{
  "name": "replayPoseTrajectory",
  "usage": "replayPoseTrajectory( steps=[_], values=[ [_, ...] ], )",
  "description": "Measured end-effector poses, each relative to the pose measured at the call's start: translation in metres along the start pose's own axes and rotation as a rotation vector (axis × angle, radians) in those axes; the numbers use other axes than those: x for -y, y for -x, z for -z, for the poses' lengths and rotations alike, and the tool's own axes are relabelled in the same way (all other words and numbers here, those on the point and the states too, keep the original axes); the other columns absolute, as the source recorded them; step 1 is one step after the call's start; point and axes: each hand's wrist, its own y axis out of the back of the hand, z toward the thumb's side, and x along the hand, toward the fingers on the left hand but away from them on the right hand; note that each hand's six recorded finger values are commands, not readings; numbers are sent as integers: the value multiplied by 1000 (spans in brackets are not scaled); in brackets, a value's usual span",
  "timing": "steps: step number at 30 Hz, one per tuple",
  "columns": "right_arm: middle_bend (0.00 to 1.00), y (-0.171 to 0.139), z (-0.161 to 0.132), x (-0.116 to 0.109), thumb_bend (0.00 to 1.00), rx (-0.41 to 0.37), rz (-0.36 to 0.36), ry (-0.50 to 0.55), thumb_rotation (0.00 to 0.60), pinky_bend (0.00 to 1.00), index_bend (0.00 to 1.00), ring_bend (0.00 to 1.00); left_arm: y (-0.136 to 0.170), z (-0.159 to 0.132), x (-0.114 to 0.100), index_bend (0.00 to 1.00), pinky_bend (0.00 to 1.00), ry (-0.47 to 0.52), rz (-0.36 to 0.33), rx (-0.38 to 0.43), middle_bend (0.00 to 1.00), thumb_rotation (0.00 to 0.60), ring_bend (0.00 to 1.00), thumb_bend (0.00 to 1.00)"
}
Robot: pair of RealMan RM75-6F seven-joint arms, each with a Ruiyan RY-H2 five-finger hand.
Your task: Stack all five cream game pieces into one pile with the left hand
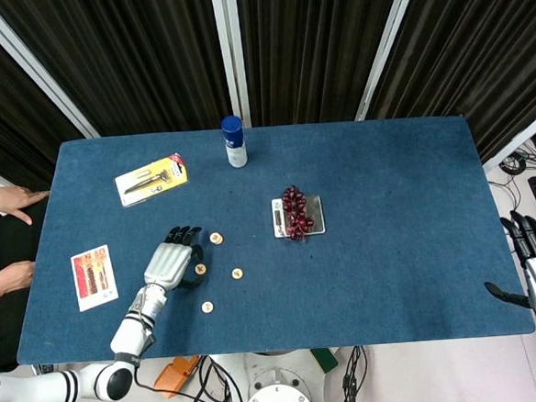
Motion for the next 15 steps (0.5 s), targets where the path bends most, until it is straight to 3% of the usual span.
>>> replayPoseTrajectory(
  steps=[12,15],
  values=[
    [54,-1,1,-1,175,4,3,-2,600,28,0,0,-4,6,8,490,0,3,12,-14,46,550,0,317],
    [54,-1,0,-1,175,3,3,-2,600,29,0,0,-5,8,8,511,0,-4,7,-16,46,573,0,343]
  ],
)
